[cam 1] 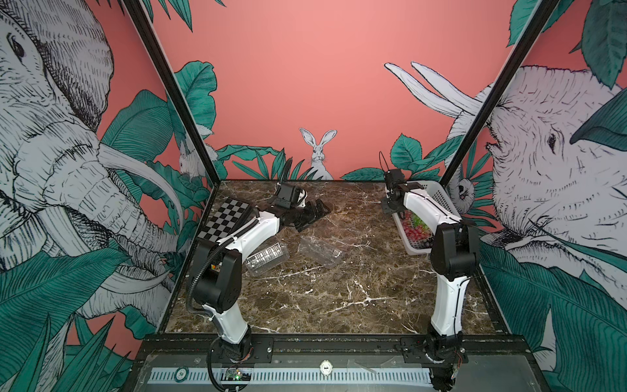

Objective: Pack grapes into containers
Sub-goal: Adjust the basket at the corner of the board.

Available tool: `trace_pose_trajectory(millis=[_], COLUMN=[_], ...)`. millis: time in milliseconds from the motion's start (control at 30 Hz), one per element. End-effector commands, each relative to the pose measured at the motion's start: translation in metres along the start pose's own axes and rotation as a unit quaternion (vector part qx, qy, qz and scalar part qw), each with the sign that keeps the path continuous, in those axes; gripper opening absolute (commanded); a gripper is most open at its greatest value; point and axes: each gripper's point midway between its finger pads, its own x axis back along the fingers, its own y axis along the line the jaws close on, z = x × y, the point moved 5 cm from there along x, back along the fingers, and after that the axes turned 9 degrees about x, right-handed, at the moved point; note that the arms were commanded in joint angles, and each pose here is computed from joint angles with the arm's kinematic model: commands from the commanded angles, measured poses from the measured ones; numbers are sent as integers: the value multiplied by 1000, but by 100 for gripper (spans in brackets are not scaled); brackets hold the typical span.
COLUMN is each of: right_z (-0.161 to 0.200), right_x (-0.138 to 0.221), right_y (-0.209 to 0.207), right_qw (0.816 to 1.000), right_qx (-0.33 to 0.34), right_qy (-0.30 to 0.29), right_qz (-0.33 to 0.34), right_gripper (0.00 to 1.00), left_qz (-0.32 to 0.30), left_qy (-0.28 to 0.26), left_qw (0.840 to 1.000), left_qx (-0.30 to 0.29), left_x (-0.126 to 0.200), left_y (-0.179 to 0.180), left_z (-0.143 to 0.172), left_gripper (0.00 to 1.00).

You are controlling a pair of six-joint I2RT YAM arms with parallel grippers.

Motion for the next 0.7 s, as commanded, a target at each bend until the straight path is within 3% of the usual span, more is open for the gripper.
trace_pose_trajectory(millis=[0,533,667], right_z=[-15,-42,-44], right_x=[1,-10,-13], right_y=[-3,-11,-18], right_qw=[1000,991,992], right_qx=[-9,112,109], right_qy=[-18,-70,-66], right_qz=[5,13,17], right_gripper=[15,6,5], left_qz=[8,-2,-3], left_qy=[-11,-11,-12], left_qw=[1000,1000,1000], left_qx=[-18,-23,-23], left_x=[14,18,17], left_y=[-15,-13,-14], left_z=[0,2,1], left_gripper=[100,99,99])
